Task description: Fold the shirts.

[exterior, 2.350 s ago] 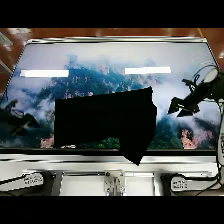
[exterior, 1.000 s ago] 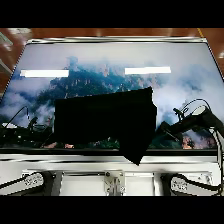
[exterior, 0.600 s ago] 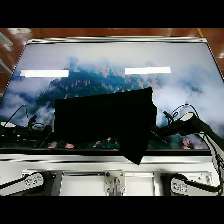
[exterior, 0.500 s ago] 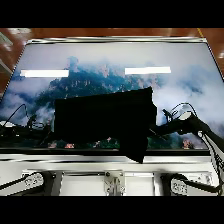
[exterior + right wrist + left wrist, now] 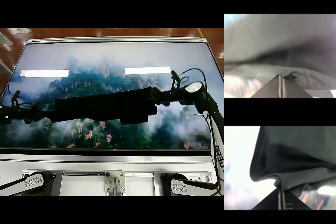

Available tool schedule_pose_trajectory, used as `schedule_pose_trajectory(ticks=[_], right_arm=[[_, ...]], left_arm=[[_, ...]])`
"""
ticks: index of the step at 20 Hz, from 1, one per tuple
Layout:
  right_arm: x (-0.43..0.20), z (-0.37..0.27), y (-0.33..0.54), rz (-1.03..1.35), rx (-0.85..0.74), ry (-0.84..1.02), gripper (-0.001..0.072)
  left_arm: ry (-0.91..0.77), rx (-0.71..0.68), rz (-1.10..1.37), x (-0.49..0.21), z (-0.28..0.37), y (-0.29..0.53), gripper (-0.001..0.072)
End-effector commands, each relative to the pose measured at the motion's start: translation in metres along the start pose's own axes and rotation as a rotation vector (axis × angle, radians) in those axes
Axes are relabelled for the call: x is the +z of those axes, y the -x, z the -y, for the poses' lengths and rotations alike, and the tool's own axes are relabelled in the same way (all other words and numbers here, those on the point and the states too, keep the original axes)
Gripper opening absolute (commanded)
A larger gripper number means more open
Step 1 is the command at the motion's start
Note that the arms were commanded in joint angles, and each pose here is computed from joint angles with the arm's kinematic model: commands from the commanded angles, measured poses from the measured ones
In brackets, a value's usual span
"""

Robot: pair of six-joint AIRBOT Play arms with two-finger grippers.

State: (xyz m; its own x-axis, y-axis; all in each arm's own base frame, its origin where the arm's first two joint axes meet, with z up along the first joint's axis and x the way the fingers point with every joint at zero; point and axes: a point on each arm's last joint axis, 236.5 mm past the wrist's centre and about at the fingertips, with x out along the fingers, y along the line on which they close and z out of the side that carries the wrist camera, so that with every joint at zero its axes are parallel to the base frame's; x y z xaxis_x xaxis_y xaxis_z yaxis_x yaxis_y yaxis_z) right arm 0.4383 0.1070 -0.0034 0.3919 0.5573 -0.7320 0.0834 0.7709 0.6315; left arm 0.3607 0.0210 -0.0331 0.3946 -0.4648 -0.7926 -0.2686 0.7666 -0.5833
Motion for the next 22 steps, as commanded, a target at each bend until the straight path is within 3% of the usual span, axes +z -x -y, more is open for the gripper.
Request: schedule_pose_trajectory(ticks=[1, 8, 11, 12, 13, 14, 15, 17, 19, 22], right_arm=[[0.061, -0.018, -0.007, 0.122, 0.028, -0.042, 0.0065], [0.089, 0.011, -0.074, 0.142, -0.007, -0.100, 0.0066], [0.090, 0.027, -0.089, 0.150, -0.033, -0.124, 0.0079], [0.088, 0.029, -0.092, 0.142, -0.034, -0.127, 0.0214], [0.087, 0.029, -0.092, 0.138, -0.034, -0.101, 0.0450], [0.084, 0.026, -0.088, 0.117, -0.029, -0.037, 0.0595], [0.078, 0.027, -0.078, 0.074, -0.041, 0.066, 0.0597], [0.067, 0.062, -0.049, -0.022, -0.164, 0.153, 0.0641], [0.048, 0.102, -0.024, -0.121, -0.241, 0.063, 0.0678], [0.031, 0.105, -0.023, -0.200, -0.141, -0.065, 0.0679]], left_arm=[[-0.037, -0.005, 0.094, 0.055, 0.029, 0.003, 0.0036], [0.033, -0.005, -0.021, 0.071, 0.026, -0.069, 0.0037], [0.149, 0.011, -0.079, 0.060, 0.006, -0.093, 0.0042], [0.175, 0.013, -0.094, 0.057, 0.003, -0.098, 0.0093], [0.177, 0.010, -0.117, 0.052, 0.003, -0.099, 0.0291], [0.170, 0.005, -0.136, 0.048, 0.004, -0.097, 0.0537], [0.132, -0.010, -0.173, 0.043, 0.006, -0.090, 0.0622], [0.063, -0.036, -0.269, 0.031, 0.003, -0.066, 0.0622], [0.082, -0.066, -0.305, 0.027, 0.001, -0.041, 0.0621], [0.057, -0.066, -0.232, 0.039, 0.010, -0.011, 0.0621]])
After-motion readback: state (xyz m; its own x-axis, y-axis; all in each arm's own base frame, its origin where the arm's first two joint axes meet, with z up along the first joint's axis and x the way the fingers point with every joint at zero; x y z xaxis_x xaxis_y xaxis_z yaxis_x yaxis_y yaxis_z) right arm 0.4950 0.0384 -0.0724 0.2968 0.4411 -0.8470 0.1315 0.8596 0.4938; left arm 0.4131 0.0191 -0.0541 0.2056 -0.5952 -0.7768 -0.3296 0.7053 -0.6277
